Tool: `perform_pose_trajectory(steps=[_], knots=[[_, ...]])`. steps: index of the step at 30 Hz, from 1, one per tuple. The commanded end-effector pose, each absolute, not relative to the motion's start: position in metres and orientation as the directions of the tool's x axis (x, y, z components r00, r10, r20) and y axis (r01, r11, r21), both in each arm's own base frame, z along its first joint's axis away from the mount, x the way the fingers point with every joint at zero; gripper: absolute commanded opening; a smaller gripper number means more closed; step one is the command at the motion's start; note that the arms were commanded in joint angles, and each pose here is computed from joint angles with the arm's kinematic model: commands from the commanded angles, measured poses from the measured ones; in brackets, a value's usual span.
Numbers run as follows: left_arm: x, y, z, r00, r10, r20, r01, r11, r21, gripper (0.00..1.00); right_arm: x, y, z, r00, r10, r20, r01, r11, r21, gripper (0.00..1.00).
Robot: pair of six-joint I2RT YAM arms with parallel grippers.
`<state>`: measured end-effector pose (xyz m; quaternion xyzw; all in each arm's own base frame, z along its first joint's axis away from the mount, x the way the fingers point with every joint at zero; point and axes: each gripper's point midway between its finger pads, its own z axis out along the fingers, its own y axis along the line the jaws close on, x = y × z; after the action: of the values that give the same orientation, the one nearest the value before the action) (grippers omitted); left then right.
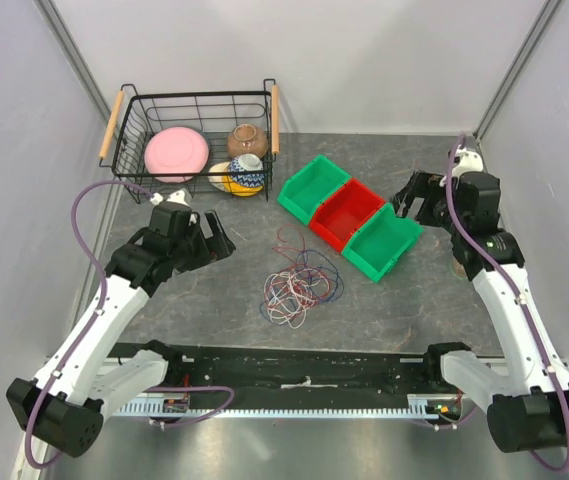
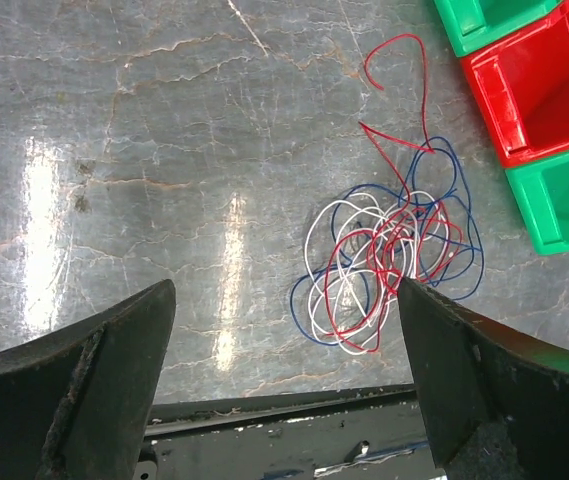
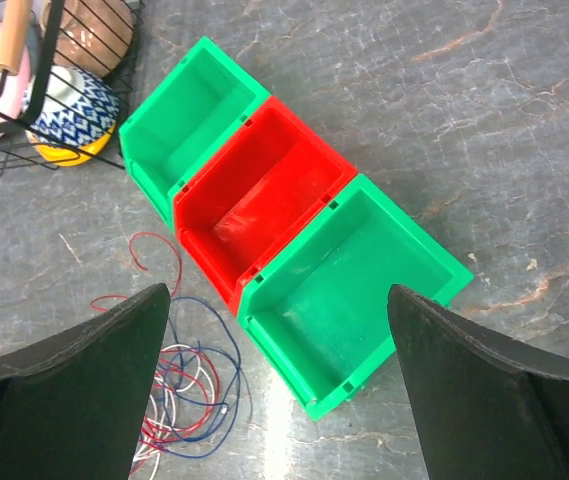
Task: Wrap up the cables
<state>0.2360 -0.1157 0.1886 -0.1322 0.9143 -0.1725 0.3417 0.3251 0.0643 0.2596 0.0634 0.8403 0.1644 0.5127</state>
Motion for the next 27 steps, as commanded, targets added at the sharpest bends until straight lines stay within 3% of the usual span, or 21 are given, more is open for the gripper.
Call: perform_pose_trajectory(steps=[1, 9, 13, 22, 27], knots=[[0.246, -0.128, 0.196, -0.716, -0.386, -0.582, -0.108, 0.885, -0.454, 1.00, 0.323, 0.080, 0.276, -0.415, 0.356, -0.837, -0.119, 0.891, 0.438, 0.98], [0.250, -0.155, 0.184, -0.726, -0.361, -0.585, -0.020, 0.862, -0.506, 1.00, 0.297, 0.150, 0.256, -0.565, 0.188, -0.803, -0.458, 0.738, 0.495, 0.98], [0.256, -0.180, 0.173, -0.755, -0.309, -0.578, 0.046, 0.855, -0.517, 1.00, 0.295, 0.184, 0.226, -0.568, -0.040, -0.822, -0.494, 0.815, 0.302, 0.98], [0.273, -0.214, 0.146, -0.804, -0.270, -0.530, 0.062, 0.848, -0.527, 0.97, 0.271, 0.283, 0.143, -0.587, -0.332, -0.738, -0.639, 0.750, 0.171, 0.98], [0.286, -0.225, 0.136, -0.811, -0.295, -0.506, 0.035, 0.838, -0.545, 0.95, 0.275, 0.301, 0.142, -0.541, -0.336, -0.771, -0.662, 0.735, 0.144, 0.98]])
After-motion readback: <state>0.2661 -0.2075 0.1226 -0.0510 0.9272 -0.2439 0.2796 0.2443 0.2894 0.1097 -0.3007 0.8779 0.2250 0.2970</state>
